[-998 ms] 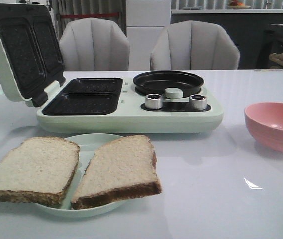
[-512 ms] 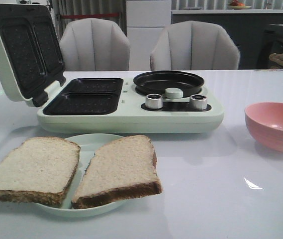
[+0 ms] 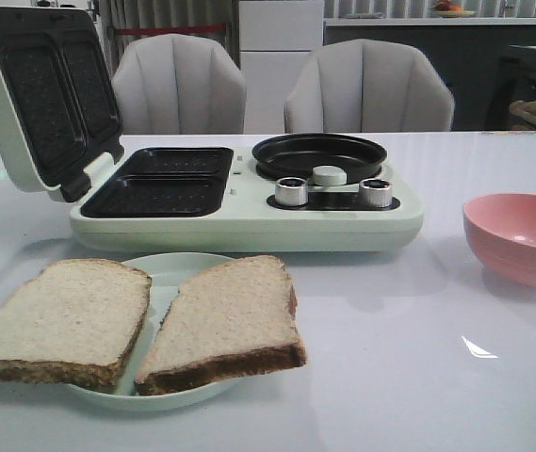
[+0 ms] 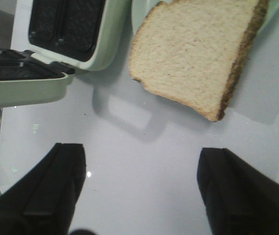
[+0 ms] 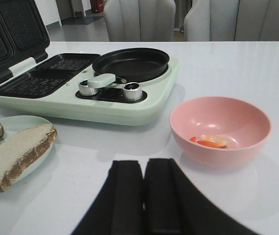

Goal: Make breakfast with bread and shrimp

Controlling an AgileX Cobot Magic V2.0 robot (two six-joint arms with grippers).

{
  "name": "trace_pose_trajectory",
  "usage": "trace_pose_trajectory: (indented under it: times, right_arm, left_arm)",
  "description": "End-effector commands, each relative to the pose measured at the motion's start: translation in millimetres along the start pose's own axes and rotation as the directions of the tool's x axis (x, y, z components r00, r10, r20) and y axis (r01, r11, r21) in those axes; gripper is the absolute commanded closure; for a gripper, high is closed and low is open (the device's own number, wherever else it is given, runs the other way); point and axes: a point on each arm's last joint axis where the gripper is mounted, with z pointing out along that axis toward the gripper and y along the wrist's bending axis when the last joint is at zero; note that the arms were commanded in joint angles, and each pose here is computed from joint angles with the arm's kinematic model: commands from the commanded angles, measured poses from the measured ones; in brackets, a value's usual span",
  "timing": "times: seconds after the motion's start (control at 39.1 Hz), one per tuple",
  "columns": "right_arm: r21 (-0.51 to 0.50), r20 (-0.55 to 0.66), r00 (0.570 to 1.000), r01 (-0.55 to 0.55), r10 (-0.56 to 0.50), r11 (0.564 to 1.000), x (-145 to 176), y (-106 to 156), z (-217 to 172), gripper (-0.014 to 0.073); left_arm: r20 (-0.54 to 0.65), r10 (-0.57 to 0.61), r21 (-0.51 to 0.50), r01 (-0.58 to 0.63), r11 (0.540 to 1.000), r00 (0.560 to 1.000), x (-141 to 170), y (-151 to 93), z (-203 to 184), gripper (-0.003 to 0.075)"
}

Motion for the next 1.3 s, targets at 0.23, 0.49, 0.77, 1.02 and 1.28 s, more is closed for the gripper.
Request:
trace_pose_trajectory:
  times: [0.23,0.49,0.77,1.02,1.28]
  right_arm:
    - [0.006,0.091,0.996,0.002,-0.002,1.000,-15,0,-1,0.0456]
    - [0.006,0.091,0.996,0.002,-0.002,1.000,-15,0,-1,0.0456]
    - [0.006,0.091,0.996,0.002,-0.002,1.000,-15,0,-1,0.0456]
    - [0.006,0.091,0.996,0.002,-0.002,1.000,-15,0,-1,0.0456]
    - [0.006,0.091,0.996,0.002,-0.002,1.000,-15,0,-1,0.0456]
  left_arm:
    - [0.062,0.117,0.091,-0.122,0.988,0.991,-21,-17,26,0.0207]
    - [0.036,0.188,0.160,-0.192,0.968,0.981,-28,-30,48,0.0207]
    - [-0.017,0.237,0.192,-0.229,0.954,0.971,-33,-35,69,0.0208]
    - [-0.079,0.185,0.179,-0.169,0.969,0.979,-35,-26,87,0.0208]
    - [-0.083,0.242,0.211,-0.221,0.952,0.967,-35,-33,97,0.0208]
